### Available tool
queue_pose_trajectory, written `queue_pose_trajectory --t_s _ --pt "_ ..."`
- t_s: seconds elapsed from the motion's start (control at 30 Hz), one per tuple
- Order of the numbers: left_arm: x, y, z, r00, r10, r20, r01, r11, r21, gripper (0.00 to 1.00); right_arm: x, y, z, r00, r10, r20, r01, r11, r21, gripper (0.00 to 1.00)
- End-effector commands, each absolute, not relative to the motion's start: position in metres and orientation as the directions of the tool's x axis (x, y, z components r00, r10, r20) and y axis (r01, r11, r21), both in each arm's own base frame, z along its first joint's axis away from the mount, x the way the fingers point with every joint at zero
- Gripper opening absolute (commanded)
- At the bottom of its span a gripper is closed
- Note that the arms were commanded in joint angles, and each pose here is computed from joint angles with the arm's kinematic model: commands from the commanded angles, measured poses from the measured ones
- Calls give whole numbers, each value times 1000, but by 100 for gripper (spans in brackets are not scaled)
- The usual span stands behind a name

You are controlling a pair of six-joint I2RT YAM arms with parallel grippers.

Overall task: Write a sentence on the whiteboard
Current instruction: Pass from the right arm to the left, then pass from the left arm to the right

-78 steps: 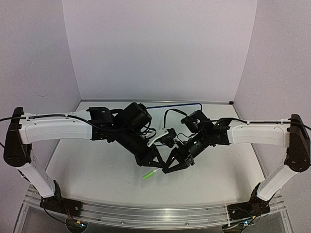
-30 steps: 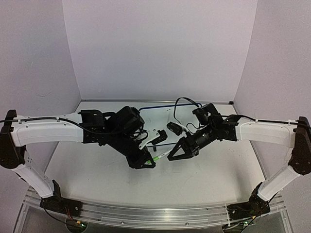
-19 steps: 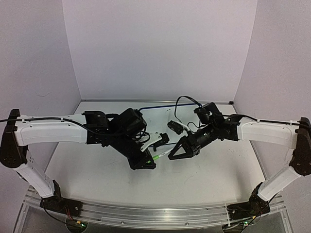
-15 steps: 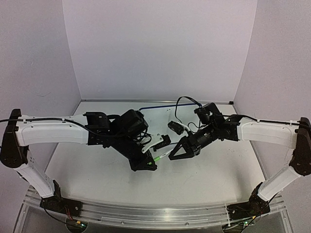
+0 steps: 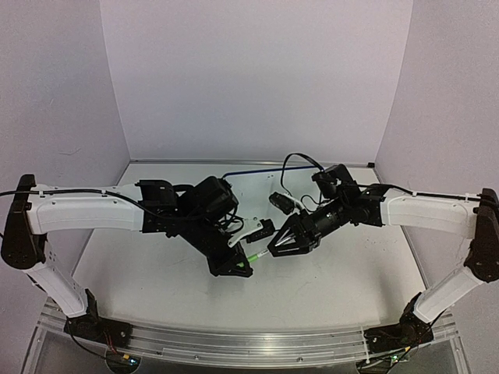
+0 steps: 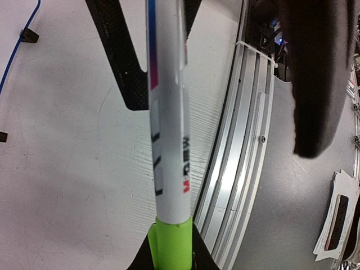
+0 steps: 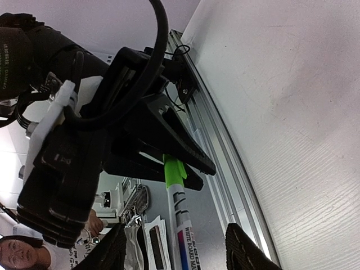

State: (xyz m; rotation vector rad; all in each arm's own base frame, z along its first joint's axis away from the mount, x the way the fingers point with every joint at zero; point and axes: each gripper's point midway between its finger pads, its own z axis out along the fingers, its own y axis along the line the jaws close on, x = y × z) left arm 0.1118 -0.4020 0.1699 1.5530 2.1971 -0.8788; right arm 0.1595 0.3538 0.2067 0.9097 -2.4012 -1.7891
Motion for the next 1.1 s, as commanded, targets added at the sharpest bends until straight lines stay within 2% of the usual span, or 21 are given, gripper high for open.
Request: queue_pose_trajectory --t_s 0.0,0.23,0.4,0.73,1.07 --pt "111 -415 189 -314 713 -627 942 155 -296 0 167 359 217 -822 -431 -372 -474 155 867 62" --pt "109 -414 184 -316 728 -608 940 150 -308 0 168 361 223 -821 -424 -383 -477 140 867 68" --pt "107 -414 179 -312 743 -592 939 145 -313 0 165 360 222 -821 -435 -370 -464 129 876 66" --pt "110 -421 177 -291 754 -589 944 127 -305 0 161 359 222 -820 -445 -361 -453 118 884 51" --pt "108 -420 174 -283 766 -578 944 118 -307 0 160 358 216 -823 -446 -352 -448 130 884 26"
